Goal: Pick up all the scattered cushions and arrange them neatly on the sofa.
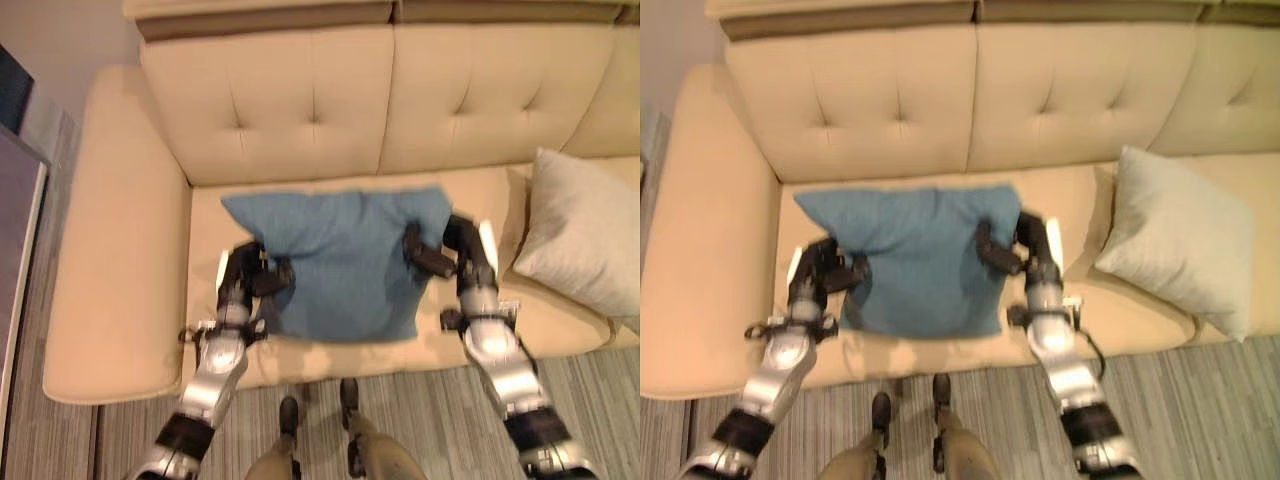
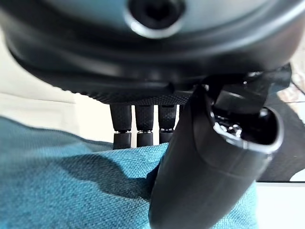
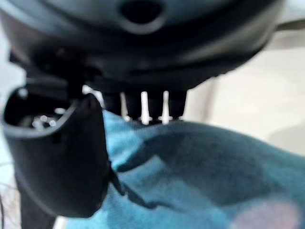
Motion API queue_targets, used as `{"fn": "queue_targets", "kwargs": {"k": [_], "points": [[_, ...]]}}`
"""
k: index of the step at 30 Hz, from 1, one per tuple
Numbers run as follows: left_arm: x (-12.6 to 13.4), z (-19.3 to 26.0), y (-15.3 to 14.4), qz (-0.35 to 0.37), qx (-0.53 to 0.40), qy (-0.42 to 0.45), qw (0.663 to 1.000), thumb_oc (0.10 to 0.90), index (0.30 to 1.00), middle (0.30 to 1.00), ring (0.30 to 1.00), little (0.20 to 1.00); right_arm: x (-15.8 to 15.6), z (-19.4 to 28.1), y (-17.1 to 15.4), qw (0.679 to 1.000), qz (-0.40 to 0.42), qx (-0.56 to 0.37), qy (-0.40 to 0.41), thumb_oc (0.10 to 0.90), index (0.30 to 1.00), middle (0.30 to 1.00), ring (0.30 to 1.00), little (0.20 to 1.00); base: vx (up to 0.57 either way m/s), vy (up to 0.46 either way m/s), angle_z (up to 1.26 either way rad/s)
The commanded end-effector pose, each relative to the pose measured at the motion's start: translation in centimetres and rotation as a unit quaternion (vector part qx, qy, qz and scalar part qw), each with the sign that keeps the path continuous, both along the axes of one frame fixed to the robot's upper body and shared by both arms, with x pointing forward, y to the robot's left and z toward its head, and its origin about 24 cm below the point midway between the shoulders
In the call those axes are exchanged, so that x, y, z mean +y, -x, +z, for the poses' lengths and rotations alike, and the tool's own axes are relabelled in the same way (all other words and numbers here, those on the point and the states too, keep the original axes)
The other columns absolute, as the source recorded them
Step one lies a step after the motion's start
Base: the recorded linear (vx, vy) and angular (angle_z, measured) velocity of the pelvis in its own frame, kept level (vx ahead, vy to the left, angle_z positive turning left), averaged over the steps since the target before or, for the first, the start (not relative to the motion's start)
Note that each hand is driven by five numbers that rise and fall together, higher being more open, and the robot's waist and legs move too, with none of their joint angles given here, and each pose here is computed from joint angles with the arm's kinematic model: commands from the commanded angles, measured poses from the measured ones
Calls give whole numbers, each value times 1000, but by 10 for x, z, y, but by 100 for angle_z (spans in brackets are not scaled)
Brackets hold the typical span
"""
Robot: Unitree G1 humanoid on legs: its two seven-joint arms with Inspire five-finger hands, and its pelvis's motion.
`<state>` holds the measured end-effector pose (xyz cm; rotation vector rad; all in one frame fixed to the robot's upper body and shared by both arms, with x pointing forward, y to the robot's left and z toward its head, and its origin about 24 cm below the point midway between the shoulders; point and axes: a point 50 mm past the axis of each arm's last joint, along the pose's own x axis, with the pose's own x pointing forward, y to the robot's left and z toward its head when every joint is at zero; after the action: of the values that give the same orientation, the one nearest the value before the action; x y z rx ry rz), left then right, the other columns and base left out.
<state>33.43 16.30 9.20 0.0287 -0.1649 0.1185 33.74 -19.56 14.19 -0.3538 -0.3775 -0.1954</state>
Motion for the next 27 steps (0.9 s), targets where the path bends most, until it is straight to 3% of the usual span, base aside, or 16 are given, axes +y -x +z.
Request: {"fn": "queue_targets", "kwargs": {"k": [1,8,17,18,19,26,27], "points": [[-34,119,-19,-45,-248,16,968,400,300,300,300,300,26,78,-10,986,32,-164,-7,400,300,300,300,300,-62,-33,24],[-30,194,-37,0,-328,-33,944,400,300,300,300,300,40,162,-26,963,6,-270,25,400,300,300,300,300,-22,-33,10],[-23,196,-44,18,-317,-38,948,400,300,300,300,300,45,177,-34,960,-10,-268,78,400,300,300,300,300,0,-18,4],[-21,185,-48,23,-294,-45,954,620,629,629,629,629,44,171,-38,964,-15,-252,86,742,813,813,813,813,9,-18,7],[-21,185,-48,23,-294,-45,954,800,900,900,900,900,44,171,-38,964,-15,-252,86,800,900,900,900,900,16,-24,6],[-10,188,-53,50,-286,-63,955,800,900,900,900,900,33,172,-42,964,-50,-245,95,800,900,900,900,900,-5,-6,7],[5,197,-56,75,-283,-68,954,800,900,900,900,900,23,180,-44,962,-69,-246,93,800,900,900,900,900,0,0,0]]}}
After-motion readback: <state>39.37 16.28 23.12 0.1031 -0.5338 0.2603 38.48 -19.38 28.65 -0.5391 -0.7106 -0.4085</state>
